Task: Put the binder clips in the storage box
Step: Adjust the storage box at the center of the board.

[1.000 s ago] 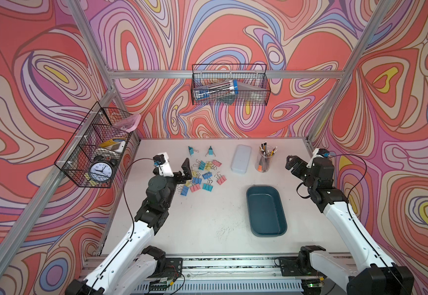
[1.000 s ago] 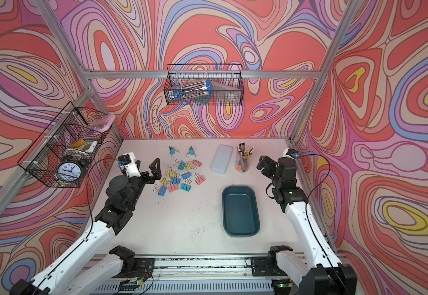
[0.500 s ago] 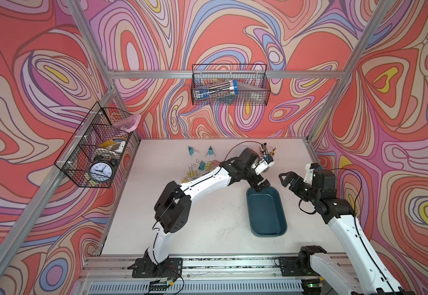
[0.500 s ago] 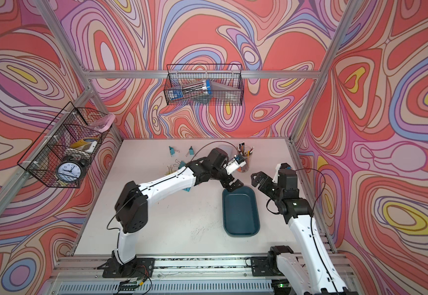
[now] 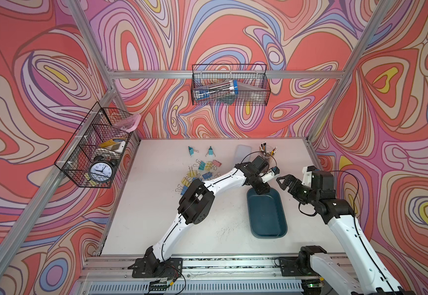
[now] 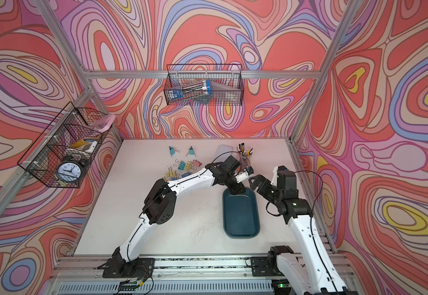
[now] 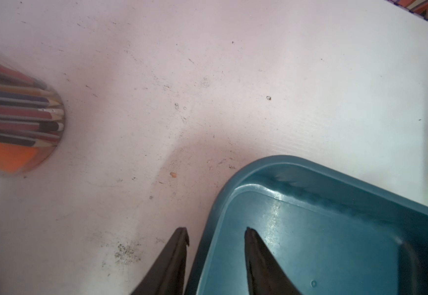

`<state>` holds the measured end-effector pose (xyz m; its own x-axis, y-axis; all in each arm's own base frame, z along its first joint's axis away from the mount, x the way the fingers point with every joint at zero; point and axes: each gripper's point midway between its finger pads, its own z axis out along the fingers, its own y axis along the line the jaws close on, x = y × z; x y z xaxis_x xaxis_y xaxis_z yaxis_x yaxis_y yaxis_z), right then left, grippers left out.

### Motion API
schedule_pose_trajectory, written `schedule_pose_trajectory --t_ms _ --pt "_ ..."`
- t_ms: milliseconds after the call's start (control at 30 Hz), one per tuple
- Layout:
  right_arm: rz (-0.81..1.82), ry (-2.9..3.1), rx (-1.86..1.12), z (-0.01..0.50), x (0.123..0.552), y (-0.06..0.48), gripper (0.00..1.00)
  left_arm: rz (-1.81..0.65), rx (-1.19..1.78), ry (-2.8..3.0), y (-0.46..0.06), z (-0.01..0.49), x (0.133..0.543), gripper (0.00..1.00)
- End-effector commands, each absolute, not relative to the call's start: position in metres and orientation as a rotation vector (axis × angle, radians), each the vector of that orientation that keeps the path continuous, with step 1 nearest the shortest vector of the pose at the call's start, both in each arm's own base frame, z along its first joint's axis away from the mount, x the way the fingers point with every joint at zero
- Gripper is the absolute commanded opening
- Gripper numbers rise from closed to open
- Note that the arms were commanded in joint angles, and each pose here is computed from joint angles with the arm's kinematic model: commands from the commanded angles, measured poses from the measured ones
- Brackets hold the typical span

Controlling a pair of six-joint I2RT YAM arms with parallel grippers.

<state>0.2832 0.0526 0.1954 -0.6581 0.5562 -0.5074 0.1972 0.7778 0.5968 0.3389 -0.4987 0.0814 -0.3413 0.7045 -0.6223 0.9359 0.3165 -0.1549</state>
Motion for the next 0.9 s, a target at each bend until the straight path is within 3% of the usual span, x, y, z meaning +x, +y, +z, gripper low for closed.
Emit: schedule_pose_trajectory --t_ms 0,233,433,700,867 --pt "0.667 2.269 0.562 0.193 0.28 0.054 0.98 -0.715 1.372 2.207 -0.496 0.08 0.339 0.29" --pt "0.672 2.266 0.585 0.193 0.278 0.054 0.98 -0.607 1.068 2.29 -0.468 0.088 0.349 0.11" --pt "0.693 2.252 0.612 0.194 0.275 0.054 0.98 -0.418 0.696 2.427 -0.401 0.092 0.342 0.02" --pt "0.805 2.236 0.703 0.187 0.274 0.064 0.93 -0.13 0.062 2.623 -0.247 0.076 0.269 0.0" --pt "0.86 2.286 0.646 0.185 0.277 0.089 0.91 -0.088 -0.136 2.609 -0.183 0.076 0.226 0.0"
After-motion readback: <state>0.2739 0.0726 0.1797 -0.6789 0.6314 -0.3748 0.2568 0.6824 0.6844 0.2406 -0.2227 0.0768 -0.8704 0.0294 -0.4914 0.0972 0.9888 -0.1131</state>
